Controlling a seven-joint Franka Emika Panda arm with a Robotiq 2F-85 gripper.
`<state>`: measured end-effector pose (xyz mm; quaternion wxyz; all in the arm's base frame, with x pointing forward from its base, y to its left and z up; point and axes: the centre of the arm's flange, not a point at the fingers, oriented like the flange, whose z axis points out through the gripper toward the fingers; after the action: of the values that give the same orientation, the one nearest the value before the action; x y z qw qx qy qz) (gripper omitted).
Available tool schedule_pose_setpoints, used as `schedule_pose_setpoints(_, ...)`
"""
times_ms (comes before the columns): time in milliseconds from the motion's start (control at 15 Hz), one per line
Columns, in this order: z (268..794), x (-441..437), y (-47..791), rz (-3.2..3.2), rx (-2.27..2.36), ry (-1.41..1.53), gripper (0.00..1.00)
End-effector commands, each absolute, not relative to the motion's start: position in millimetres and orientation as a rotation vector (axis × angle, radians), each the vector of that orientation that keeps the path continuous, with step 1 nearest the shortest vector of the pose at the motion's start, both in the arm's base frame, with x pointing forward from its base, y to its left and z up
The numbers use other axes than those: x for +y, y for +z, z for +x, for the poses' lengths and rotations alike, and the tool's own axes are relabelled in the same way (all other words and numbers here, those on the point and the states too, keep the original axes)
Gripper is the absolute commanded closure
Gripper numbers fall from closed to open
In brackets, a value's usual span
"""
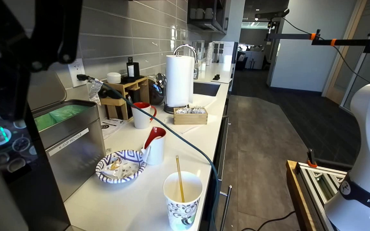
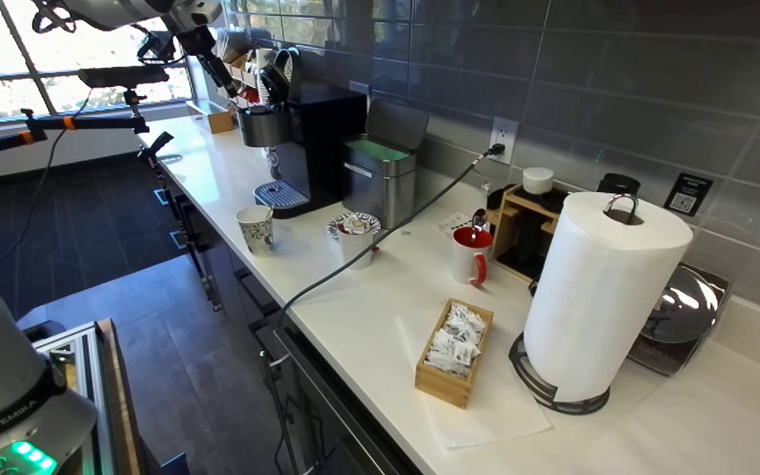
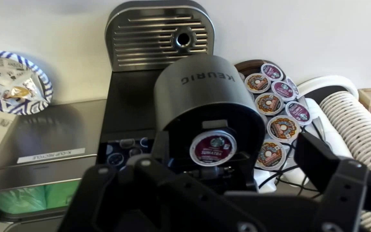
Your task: Take the white item in the coffee maker and put it in the cup
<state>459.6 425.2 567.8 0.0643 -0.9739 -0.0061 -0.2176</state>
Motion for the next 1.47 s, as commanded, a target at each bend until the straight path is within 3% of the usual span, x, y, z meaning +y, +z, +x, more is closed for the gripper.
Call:
schedule_pose_setpoints(0,469,434,560,-2.935,-0.072,-0.782,0.0)
schedule_pose_setpoints(467,501,434,555,-3.027,-0.059,-0.774,0.0)
schedule_pose_setpoints(1400,518,462,538,-3.032,0.04,-0.696,0.0)
